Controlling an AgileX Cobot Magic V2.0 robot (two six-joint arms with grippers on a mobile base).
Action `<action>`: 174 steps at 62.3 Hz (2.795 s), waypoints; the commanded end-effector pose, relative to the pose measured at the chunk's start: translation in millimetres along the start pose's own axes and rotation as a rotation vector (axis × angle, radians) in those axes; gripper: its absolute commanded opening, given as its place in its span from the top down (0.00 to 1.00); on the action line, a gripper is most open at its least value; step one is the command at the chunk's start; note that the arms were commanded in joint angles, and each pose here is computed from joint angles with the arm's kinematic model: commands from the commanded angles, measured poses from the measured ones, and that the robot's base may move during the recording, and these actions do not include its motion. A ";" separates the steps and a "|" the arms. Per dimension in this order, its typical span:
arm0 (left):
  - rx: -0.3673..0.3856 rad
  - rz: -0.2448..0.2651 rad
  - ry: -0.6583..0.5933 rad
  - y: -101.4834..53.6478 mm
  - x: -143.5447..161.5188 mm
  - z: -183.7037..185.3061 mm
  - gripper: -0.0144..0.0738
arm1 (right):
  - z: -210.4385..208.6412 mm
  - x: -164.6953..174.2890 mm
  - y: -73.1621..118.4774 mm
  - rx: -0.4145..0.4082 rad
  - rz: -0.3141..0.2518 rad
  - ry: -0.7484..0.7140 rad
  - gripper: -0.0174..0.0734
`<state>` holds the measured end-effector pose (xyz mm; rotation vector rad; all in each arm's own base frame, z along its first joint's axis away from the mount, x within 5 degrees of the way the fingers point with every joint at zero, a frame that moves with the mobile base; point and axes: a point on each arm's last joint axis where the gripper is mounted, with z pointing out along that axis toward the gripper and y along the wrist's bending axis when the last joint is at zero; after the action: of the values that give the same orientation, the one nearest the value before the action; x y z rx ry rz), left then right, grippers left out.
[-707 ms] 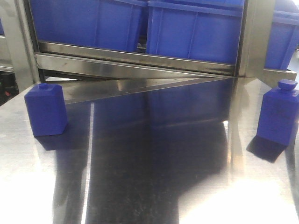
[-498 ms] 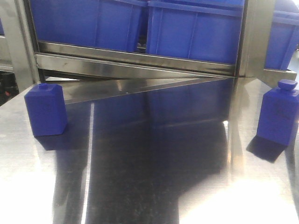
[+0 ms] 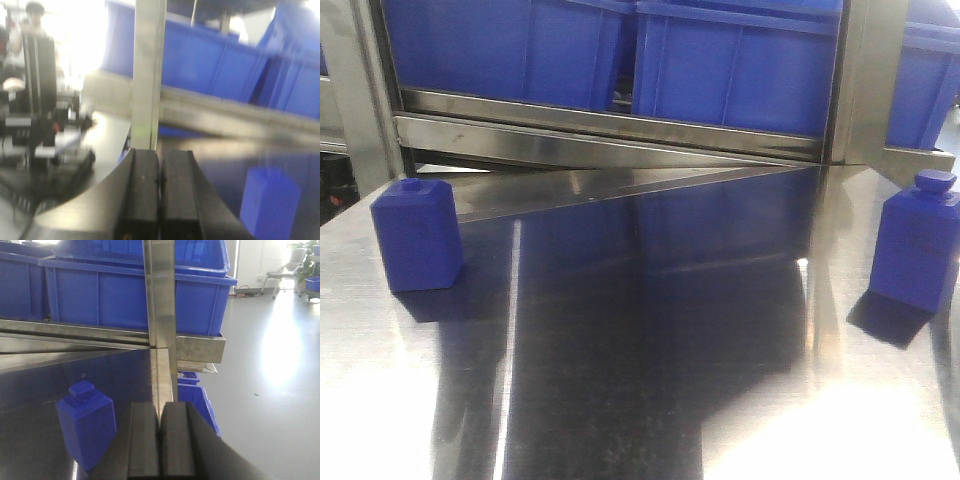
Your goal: Pick and sort blue part to right shelf
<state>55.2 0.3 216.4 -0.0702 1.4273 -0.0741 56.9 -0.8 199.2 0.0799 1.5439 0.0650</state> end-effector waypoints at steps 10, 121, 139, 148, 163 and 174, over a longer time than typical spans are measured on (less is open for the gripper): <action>0.017 -0.037 -0.132 -4.8 -51.0 -1.4 0.69 | -3.3 -17.1 2.2 -0.018 -0.009 -0.134 0.74; 0.135 -0.122 1.284 -119.7 -43.6 271.4 0.13 | -3.3 -17.1 2.2 -0.018 -0.009 -0.134 0.74; 0.099 -0.104 1.397 -121.6 -0.1 284.0 0.13 | -3.3 -17.1 2.2 -0.018 -0.009 -0.134 0.74; 0.088 -0.098 1.429 -122.0 14.4 287.5 0.13 | -3.3 -17.1 2.2 -0.018 -0.009 -0.134 0.74; 0.087 -0.099 1.434 -122.3 16.7 288.3 0.28 | -3.3 -17.1 2.2 -0.018 -0.009 -0.134 0.74; 0.088 -0.106 1.436 -122.8 16.6 288.1 0.48 | -3.3 -17.1 2.2 -0.018 -0.009 -0.134 0.74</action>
<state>341.6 -118.7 228.1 -0.0008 2.9367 -0.2660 56.9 -0.8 199.2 0.0799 1.5439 0.0650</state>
